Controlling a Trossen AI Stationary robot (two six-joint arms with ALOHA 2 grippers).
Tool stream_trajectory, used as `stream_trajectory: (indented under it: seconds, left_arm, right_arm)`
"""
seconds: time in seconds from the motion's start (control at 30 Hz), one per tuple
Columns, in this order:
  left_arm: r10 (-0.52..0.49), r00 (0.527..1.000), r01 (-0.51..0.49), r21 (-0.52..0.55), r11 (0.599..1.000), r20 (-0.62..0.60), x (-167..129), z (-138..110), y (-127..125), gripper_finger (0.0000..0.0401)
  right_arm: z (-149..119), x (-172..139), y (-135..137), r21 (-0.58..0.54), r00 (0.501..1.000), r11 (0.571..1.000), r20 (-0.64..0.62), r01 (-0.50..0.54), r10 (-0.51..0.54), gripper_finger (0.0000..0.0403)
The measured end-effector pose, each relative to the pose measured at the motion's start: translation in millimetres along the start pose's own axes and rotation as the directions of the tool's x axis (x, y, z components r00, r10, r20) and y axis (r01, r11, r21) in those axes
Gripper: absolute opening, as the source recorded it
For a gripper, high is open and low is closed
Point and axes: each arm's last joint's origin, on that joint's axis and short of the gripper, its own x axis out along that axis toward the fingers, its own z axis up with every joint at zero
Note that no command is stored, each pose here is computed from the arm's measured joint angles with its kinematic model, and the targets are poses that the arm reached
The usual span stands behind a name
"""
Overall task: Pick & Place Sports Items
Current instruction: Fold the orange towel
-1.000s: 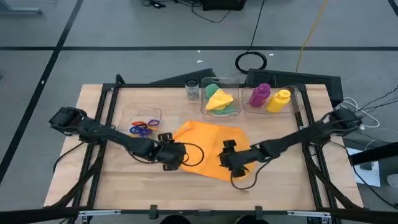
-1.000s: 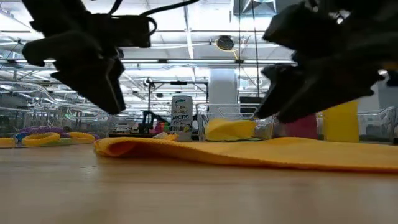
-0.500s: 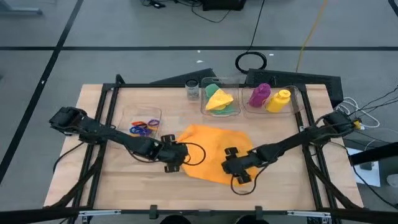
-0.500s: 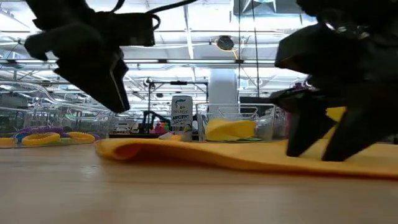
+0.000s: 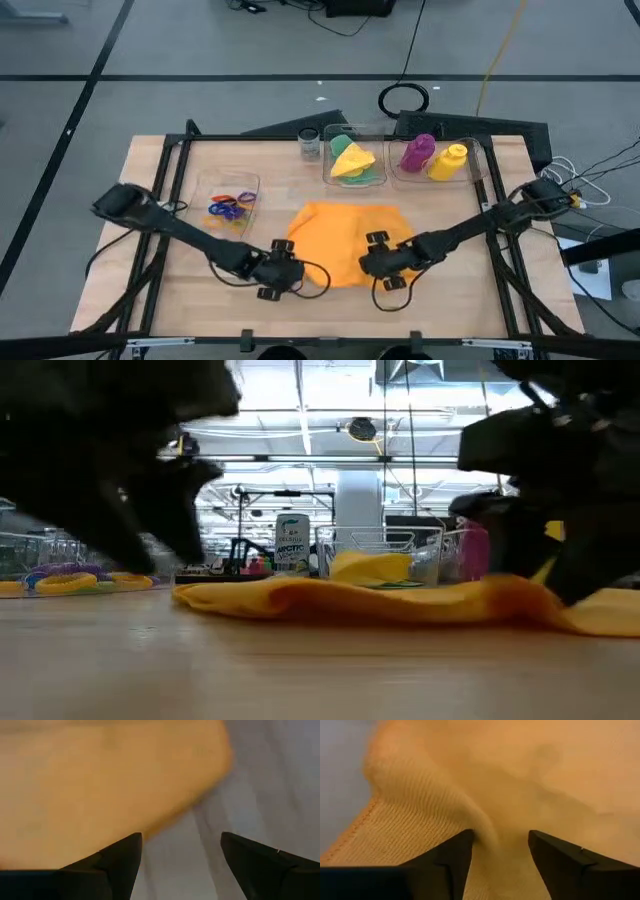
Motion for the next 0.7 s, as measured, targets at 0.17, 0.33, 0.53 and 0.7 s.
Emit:
stream_trajectory:
  seconds: [0.17, 0.33, 0.53, 0.7]
  left_arm:
    - [0.014, 0.998, -0.016, -0.034, 0.999, -0.065, 20, -9, -4, 0.023]
    - [0.029, 0.997, -0.031, -0.018, 0.999, -0.078, 25, -11, -5, 0.023]
    - [0.101, 0.993, -0.098, 0.045, 0.994, -0.068, 27, -11, -3, 0.023]
    - [0.151, 0.987, -0.146, 0.078, 0.986, -0.062, 28, -11, 0, 0.023]
  right_arm:
    - [1, 2, -11, 0.002, 0.999, 0.999, 0.003, 0.035, -0.035, 0.0144]
    - [2, 5, -24, 0.024, 0.999, 0.998, -0.008, 0.05, -0.05, 0.0144]
    - [2, 6, -30, 0.041, 0.999, 0.998, -0.013, 0.038, -0.038, 0.015]
    - [1, 6, -29, 0.041, 1.0, 0.999, -0.015, 0.004, -0.004, 0.0155]
